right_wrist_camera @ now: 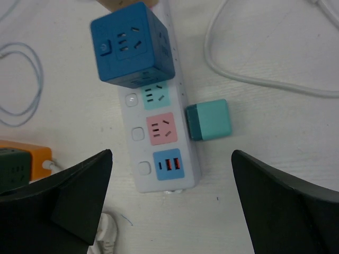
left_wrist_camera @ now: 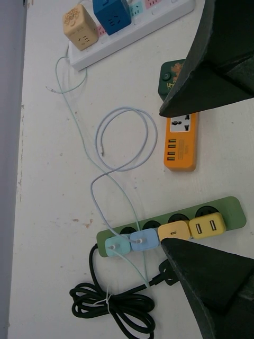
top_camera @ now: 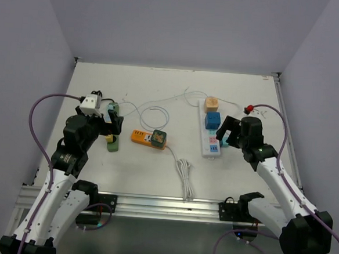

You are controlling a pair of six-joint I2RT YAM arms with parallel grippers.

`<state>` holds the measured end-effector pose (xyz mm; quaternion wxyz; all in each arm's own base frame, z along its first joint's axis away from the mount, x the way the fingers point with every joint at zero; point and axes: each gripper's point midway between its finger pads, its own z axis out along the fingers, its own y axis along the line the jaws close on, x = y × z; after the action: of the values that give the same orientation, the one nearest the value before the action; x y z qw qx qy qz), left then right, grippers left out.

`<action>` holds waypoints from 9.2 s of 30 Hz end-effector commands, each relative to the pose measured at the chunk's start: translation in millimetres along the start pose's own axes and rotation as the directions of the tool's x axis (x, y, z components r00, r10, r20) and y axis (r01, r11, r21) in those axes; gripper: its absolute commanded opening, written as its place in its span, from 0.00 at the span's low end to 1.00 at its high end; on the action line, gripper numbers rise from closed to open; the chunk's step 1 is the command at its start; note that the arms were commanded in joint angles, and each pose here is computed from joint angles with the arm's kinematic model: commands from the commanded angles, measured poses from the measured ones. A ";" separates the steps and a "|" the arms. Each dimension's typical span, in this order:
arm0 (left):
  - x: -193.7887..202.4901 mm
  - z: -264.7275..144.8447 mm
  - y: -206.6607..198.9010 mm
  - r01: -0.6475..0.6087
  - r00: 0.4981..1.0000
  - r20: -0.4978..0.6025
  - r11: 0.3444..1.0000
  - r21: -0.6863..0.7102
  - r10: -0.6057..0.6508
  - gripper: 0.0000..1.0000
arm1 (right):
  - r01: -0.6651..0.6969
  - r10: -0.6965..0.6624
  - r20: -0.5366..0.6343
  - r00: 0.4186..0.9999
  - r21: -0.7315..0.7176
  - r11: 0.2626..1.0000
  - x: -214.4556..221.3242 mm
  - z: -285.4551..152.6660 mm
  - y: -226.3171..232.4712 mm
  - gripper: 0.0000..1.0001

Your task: Pull the plug off the socket

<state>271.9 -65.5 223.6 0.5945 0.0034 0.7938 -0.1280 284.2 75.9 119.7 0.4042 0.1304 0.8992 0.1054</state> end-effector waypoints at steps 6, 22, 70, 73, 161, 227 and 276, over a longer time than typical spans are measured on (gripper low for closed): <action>-14.7 -2.2 -1.7 -0.002 0.998 0.062 1.000 0.006 0.002 1.00 | 0.184 -0.106 0.175 0.979 -0.522 0.833 -17.0 -45.3 89.3 0.99; -15.5 -3.0 -4.9 -0.003 0.998 0.062 1.000 0.023 0.002 1.00 | 0.741 -0.603 0.473 0.642 -0.583 0.331 65.8 -57.0 189.9 0.99; -14.4 3.7 -32.4 0.096 0.994 0.035 0.983 0.159 -0.103 0.76 | 0.700 -0.665 0.436 0.606 -0.690 0.185 90.6 10.3 274.9 0.18; 9.2 13.9 -51.6 0.204 0.978 -0.013 0.943 0.263 -0.208 0.43 | 0.690 -0.660 0.430 0.616 -0.698 0.190 94.9 12.5 274.3 0.18; 117.6 100.4 -168.7 0.161 0.984 -0.102 0.968 0.193 -0.143 0.50 | 0.351 -0.241 0.264 0.934 -0.554 0.754 -75.3 47.3 232.7 0.16; 18.5 24.9 -144.3 -0.012 0.994 -0.106 0.975 0.222 0.037 0.95 | -0.317 0.325 0.105 0.940 -0.085 0.945 -32.1 28.1 -35.9 0.79; 209.7 162.8 -327.9 -0.098 0.907 -0.336 0.903 0.419 0.254 0.85 | 0.054 -0.053 -0.126 0.991 0.000 0.999 27.7 70.3 -31.6 0.72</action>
<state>305.2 -439.0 40.1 0.4051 0.2341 0.8557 -0.2209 305.1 59.0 35.6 0.3387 0.1169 0.9275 0.1069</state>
